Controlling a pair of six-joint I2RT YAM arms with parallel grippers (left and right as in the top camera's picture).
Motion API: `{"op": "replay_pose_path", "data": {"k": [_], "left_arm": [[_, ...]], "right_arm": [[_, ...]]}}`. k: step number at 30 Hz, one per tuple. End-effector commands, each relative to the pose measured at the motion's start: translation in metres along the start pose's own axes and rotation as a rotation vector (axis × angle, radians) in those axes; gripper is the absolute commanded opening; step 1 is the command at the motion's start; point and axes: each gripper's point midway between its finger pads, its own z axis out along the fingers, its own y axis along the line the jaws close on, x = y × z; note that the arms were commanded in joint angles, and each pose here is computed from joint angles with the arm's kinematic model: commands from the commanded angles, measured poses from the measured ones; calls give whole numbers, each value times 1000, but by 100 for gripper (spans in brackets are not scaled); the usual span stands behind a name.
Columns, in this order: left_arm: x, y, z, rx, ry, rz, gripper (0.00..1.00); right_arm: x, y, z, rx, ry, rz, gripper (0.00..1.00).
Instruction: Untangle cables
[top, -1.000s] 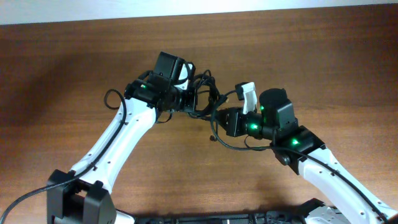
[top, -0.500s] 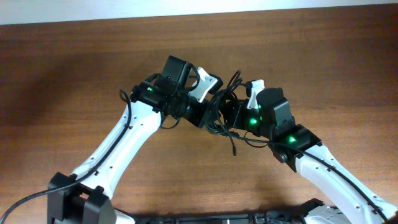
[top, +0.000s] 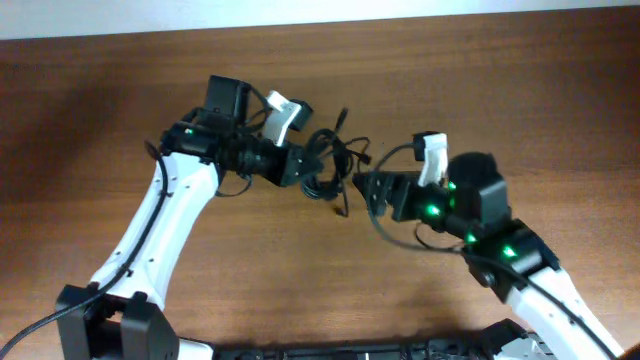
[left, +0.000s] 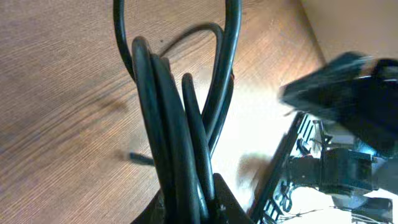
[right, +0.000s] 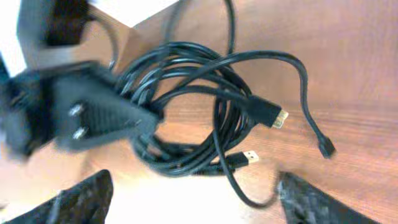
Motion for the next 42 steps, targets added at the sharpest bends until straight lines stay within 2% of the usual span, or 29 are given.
{"op": "replay_pose_path", "data": {"k": [1,2,4,11,14,17,21,23,28,31,34,42], "left_arm": [[-7,-33,-9,115,-41,124,0],[-7,-50,-9,199,-51,186,0],[-4,-83,-7,343,-66,321,0],[25,-140,23,469,44,436,0],[30,-146,29,464,67,453,0],[30,-145,29,465,65,452,0],[20,-120,25,373,44,428,0],[15,-119,17,405,9,443,0],[18,-127,12,467,-12,502,0],[22,-132,8,503,-10,504,0],[23,-132,9,503,-9,503,0],[24,-130,10,492,-3,501,0]], "right_arm": [[-24,9,-34,54,-129,-349,92],[-32,-12,-44,177,-162,-397,96],[-49,-50,-61,382,-216,-420,97],[-47,-77,-36,400,-133,-378,97],[-47,-60,-35,318,-145,-394,98],[-38,-32,-28,146,-109,-412,98],[-31,-28,-33,94,-83,-355,98],[-27,-14,-39,-37,-54,-333,98],[-33,-16,-56,-173,-45,-266,98],[-41,-38,-52,-170,-42,-205,98],[-39,-32,-46,-276,-7,-202,98],[-45,-29,-45,-298,-21,-212,98]]}}
